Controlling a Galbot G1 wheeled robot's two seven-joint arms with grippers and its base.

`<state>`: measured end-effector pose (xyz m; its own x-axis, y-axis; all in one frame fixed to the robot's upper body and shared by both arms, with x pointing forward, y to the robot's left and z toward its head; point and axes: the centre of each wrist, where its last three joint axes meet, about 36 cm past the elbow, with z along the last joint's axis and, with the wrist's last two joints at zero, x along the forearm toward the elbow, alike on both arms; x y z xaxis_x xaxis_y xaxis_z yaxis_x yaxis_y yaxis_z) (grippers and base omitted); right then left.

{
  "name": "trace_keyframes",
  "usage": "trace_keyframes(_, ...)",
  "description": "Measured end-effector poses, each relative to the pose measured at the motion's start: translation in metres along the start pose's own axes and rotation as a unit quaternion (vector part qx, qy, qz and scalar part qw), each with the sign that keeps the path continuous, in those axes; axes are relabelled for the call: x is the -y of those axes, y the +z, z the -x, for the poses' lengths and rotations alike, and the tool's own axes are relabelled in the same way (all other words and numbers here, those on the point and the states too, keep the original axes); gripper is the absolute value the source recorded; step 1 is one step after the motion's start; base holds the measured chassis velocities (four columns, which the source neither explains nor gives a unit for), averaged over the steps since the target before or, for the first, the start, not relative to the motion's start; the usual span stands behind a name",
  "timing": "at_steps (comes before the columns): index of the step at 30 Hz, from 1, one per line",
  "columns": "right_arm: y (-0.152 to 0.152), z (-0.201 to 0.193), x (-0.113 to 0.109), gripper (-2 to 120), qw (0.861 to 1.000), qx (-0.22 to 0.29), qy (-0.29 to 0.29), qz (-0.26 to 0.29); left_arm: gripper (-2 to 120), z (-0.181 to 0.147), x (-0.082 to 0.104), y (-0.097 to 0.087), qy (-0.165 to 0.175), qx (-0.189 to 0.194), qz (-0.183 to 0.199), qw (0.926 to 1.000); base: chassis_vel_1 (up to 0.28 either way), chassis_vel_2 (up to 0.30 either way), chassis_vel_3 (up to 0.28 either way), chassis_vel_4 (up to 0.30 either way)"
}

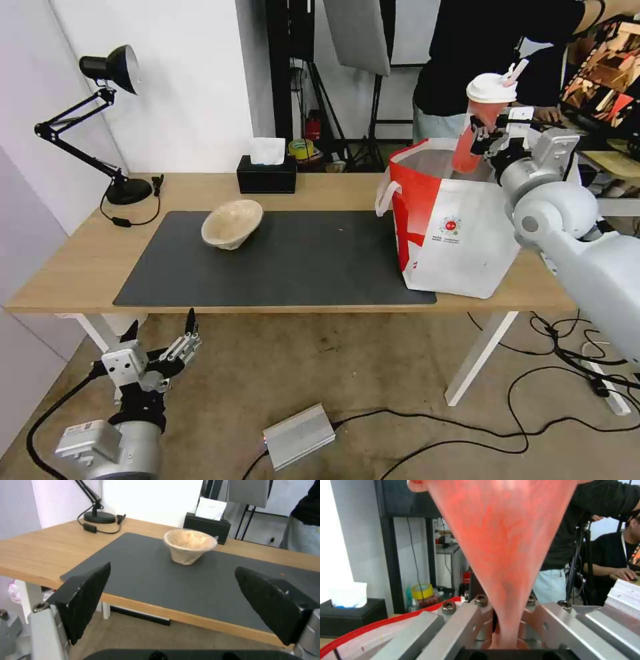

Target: Pick up the trash from the table and place it into the takeout bag.

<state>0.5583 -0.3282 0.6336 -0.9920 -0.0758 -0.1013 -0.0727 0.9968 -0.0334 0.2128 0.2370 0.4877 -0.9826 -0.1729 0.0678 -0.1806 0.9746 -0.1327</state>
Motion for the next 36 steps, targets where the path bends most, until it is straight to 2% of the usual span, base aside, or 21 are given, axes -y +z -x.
trace_keyframes(3, 0.0, -0.005, -0.003, 20, 1.0, -0.006, -0.005, -0.005, 100, 0.0, 0.0, -0.001, 0.001, 0.001, 0.0, 1.0, 0.0, 0.0, 0.0, 0.0)
trace_keyframes(5, 0.0, -0.005, -0.003, 23, 1.0, -0.006, -0.004, -0.006, 100, 0.0, 0.0, -0.001, 0.001, 0.001, -0.001, 1.0, 0.0, 0.0, 0.0, 0.0)
trace_keyframes(8, 0.001, -0.009, -0.006, 39, 1.0, -0.005, -0.006, -0.007, 100, -0.001, 0.002, 0.0, 0.002, 0.0, -0.002, 1.0, 0.0, 0.0, 0.0, 0.0)
trace_keyframes(9, 0.001, -0.009, -0.006, 39, 1.0, -0.005, -0.006, -0.007, 100, -0.001, 0.002, 0.0, 0.002, 0.0, -0.002, 1.0, 0.0, 0.0, 0.0, 0.0)
trace_keyframes(13, 0.002, -0.012, -0.007, 57, 1.0, -0.007, -0.008, -0.01, 100, -0.002, 0.003, 0.0, 0.002, 0.0, -0.003, 1.0, 0.0, 0.0, 0.0, 0.0)
trace_keyframes(15, 0.003, -0.012, -0.006, 60, 1.0, -0.008, -0.007, -0.01, 100, -0.002, 0.003, 0.0, 0.002, 0.0, -0.002, 1.0, 0.0, 0.0, 0.0, 0.0)
trace_keyframes(17, 0.004, -0.011, -0.006, 70, 1.0, -0.008, -0.007, -0.011, 100, -0.002, 0.002, -0.001, 0.002, 0.001, -0.002, 1.0, 0.0, 0.0, 0.0, 0.0)
trace_keyframes(18, 0.004, -0.011, -0.006, 70, 1.0, -0.008, -0.007, -0.011, 100, -0.002, 0.002, -0.001, 0.002, 0.001, -0.002, 1.0, 0.0, 0.0, 0.0, 0.0)
trace_keyframes(21, 0.003, -0.013, -0.007, 84, 1.0, -0.008, -0.007, -0.013, 100, -0.002, 0.002, -0.002, 0.002, 0.002, 0.0, 1.0, 0.0, 0.0, 0.0, 0.0)
trace_keyframes(23, 0.004, -0.013, -0.007, 87, 1.0, -0.008, -0.007, -0.014, 100, -0.002, 0.002, -0.002, 0.002, 0.003, 0.0, 1.0, 0.0, 0.0, 0.0, 0.0)
trace_keyframes(25, 0.004, -0.013, -0.007, 97, 1.0, -0.008, -0.006, -0.014, 100, -0.002, 0.002, -0.003, 0.002, 0.004, 0.0, 1.0, 0.0, 0.0, 0.0, 0.0)
trace_keyframes(29, 0.002, -0.015, -0.004, 100, 1.0, -0.009, -0.004, -0.021, 100, -0.002, 0.002, -0.003, 0.002, 0.004, 0.0, 1.0, 0.0, 0.0, 0.0, 0.0)
trace_keyframes(33, -0.007, -0.019, 0.002, 100, 0.998, -0.037, -0.005, -0.048, 100, -0.002, 0.002, -0.004, 0.003, 0.006, 0.0, 1.0, 0.0, 0.0, 0.0, 0.0)
trace_keyframes(36, -0.027, -0.027, 0.01, 100, 0.992, -0.088, -0.019, -0.085, 100, -0.002, 0.002, -0.004, 0.004, 0.006, 0.0, 1.0, 0.0, 0.0, 0.0, 0.0)
